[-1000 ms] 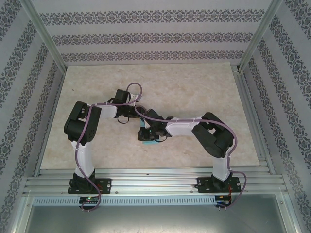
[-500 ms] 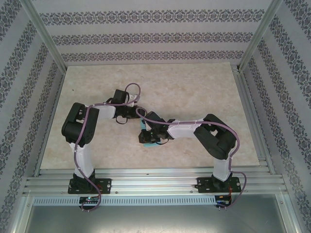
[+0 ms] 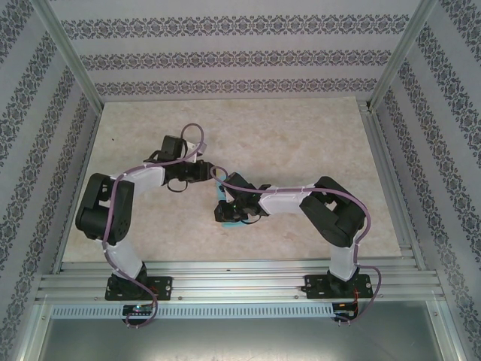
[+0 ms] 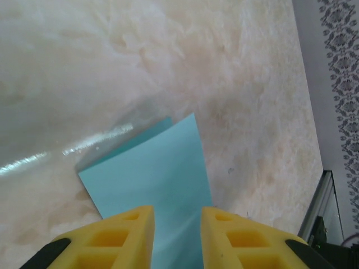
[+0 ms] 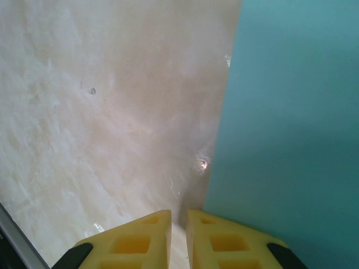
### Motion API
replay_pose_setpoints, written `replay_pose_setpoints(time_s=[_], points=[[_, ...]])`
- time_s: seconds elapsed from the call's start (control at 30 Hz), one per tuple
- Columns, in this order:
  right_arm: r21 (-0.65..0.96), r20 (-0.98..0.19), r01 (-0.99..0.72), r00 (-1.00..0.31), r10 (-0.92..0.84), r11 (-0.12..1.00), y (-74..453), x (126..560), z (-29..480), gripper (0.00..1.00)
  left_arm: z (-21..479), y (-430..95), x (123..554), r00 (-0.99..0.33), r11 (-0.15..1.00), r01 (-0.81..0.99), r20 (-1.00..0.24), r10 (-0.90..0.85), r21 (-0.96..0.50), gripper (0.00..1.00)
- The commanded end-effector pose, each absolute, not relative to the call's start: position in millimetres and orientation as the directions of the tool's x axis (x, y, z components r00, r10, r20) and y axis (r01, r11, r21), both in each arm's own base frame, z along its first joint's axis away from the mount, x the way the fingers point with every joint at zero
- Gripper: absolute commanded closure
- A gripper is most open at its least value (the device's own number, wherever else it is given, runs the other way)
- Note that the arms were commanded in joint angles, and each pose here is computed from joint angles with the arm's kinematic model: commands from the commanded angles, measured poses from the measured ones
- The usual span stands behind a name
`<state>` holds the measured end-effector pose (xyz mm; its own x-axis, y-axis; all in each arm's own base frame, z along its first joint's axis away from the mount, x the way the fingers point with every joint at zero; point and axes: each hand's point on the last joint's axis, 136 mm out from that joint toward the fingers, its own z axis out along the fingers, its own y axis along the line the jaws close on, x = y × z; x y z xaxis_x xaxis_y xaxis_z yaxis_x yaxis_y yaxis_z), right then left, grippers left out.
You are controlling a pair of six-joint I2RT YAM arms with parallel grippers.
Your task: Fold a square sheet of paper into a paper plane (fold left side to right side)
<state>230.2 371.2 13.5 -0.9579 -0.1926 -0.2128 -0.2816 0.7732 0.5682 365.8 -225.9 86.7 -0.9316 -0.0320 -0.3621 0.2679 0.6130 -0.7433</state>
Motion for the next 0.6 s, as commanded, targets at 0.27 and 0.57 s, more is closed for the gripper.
replay_pose_setpoints(time_s=[0.27,0.57], points=[[0.483,-0.068,-0.225,-0.973,-0.22,0.846,343.3,206.3,-21.6,0.83,47.4,-261.0,358.6,-0.957,0.557,0.26,-0.286,0.041,-0.789,0.71],[0.564,-0.202,-0.274,-0.96,-0.192,0.779,356.3,225.5,15.0,0.83,-2.3,-243.1,354.6,-0.971,0.678,0.205,-0.236,0.047,-0.706,0.74]])
